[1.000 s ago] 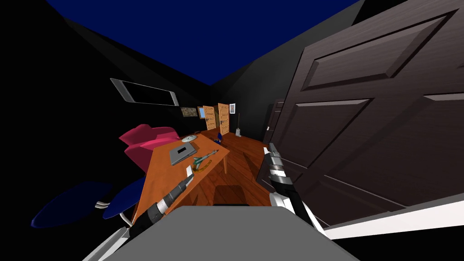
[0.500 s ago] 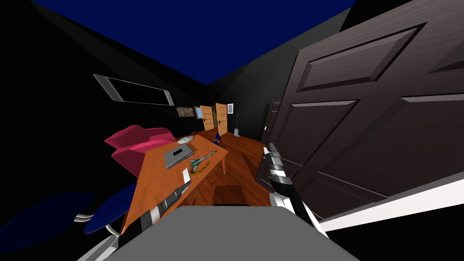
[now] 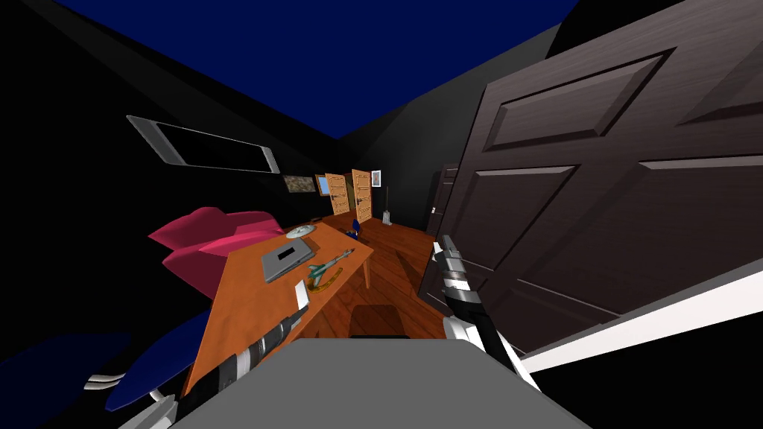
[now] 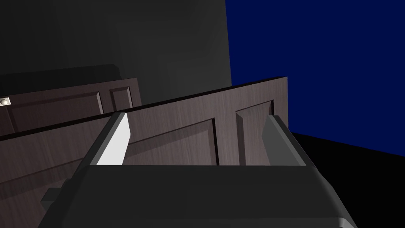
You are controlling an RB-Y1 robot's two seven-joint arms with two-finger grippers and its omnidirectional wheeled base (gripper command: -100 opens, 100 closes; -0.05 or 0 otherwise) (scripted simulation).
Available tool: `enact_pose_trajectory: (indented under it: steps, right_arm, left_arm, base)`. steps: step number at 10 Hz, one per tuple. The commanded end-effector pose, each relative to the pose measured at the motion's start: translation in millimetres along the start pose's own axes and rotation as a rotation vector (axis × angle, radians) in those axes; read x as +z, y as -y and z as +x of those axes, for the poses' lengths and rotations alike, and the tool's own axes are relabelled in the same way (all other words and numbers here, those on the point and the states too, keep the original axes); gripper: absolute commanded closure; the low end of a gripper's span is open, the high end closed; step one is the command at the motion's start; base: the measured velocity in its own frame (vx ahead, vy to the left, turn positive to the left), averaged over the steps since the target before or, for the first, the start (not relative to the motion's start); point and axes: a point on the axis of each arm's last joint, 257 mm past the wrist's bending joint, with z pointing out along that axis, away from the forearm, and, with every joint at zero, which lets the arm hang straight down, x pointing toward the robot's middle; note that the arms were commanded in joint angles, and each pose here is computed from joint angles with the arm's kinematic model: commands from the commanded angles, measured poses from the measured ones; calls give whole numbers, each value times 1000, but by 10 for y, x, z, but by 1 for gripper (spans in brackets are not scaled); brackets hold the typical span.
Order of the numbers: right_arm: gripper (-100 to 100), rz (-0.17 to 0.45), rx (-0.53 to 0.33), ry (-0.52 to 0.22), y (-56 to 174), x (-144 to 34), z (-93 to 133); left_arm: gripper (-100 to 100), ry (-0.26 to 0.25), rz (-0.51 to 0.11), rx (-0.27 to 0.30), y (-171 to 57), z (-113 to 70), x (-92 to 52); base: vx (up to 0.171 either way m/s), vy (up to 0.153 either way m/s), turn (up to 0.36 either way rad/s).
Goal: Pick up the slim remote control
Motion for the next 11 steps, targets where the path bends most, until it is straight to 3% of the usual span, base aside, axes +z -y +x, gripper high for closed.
enact_pose_trajectory:
  steps: [1,2,3,4,7,9,11]
  right_arm:
    - [0,0,0,0,0,0,0]
    - [0,0,0,0,0,0,0]
    - [0,0,0,0,0,0,0]
    - [0,0,0,0,0,0,0]
    - [0,0,0,0,0,0,0]
    - [0,0,0,0,0,0,0]
    - [0,0,0,0,0,0,0]
  left_arm:
    - [-100,-4,-27,-15,-134,34,-41]
    - [-100,-4,-34,-19,-163,42,-55]
    - [-100,-40,-69,-14,-281,53,-109]
    - [-100,-39,-89,-28,-365,78,-158]
    - [-100,-101,-186,-43,-693,108,-356]
    - [-100,-97,-220,-70,-825,158,-457]
    - [-100,-138,-303,-90,-1066,120,-655]
  base:
    - [14,6,0]
    - [2,2,12]
    - [18,4,-100]
    - [27,11,-74]
    - [46,16,-86]
    - [30,11,-26]
    - [58,19,-142]
